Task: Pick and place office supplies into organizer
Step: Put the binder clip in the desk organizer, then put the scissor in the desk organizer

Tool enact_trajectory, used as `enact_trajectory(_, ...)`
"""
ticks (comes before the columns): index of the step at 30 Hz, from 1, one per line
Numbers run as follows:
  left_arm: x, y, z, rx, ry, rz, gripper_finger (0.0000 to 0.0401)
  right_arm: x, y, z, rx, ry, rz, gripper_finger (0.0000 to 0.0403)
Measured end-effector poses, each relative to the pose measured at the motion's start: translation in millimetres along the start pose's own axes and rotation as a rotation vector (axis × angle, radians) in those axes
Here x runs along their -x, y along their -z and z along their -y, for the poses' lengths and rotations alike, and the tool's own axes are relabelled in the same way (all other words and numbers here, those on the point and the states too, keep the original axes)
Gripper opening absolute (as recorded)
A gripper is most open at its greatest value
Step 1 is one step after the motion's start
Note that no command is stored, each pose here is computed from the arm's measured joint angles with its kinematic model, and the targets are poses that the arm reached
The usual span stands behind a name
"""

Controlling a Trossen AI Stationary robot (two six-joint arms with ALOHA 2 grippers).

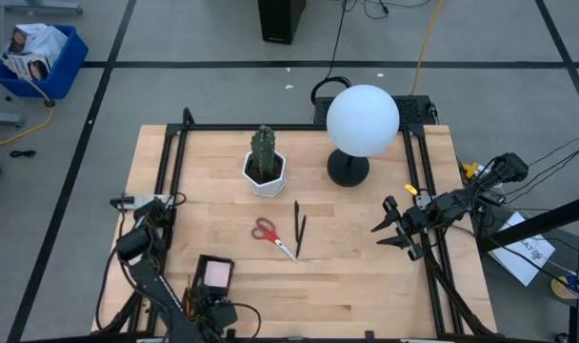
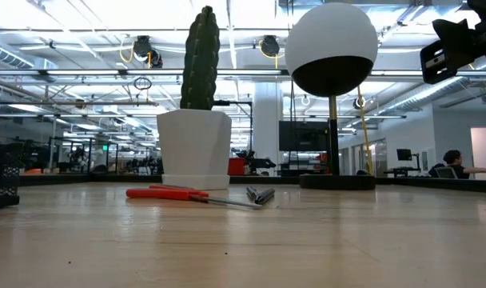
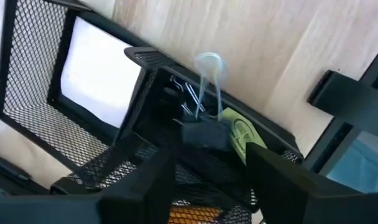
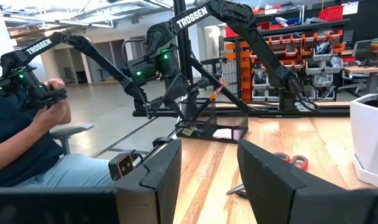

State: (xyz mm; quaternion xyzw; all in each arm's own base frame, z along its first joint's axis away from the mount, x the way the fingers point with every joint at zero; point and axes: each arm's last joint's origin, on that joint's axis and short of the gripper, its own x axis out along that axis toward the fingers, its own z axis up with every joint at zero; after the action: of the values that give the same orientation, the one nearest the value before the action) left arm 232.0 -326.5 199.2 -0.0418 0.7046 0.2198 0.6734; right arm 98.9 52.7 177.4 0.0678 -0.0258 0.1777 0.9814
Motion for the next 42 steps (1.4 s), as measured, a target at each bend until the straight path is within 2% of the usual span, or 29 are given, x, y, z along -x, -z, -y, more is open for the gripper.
enact_trajectory(9,0.2,-2.5,2.1,0.002,0.03,-0.006,0.0246,0.0,0.0,0.0,0.0,0.0,0.0,0.0153)
enact_trajectory(15,8.6,-9.6,5.4,-0.019,0.081,0.051,0.0249,0.0,0.0,0.0,0.0,0.0,0.0,0.0153)
enact_trajectory(19,17.4,-16.8,7.6,-0.07,0.108,0.153,0.0246,0.0,0.0,0.0,0.0,0.0,0.0,0.0153)
enact_trajectory(25,18.4,-47.4,4.2,-0.215,0.081,0.311,0.0246,0.0,0.0,0.0,0.0,0.0,0.0,0.0153)
enact_trajectory(34,11.1,-110.4,-21.1,-0.331,0.048,0.284,0.0248,0.0,0.0,0.0,0.0,0.0,0.0,0.0153)
enact_trajectory(39,4.5,-139.1,-43.8,-0.343,0.028,0.191,0.0247,0.0,0.0,0.0,0.0,0.0,0.0,0.0153)
enact_trajectory(42,8.6,-150.5,-51.8,-0.393,0.048,0.23,0.0242,0.0,0.0,0.0,0.0,0.0,0.0,0.0153)
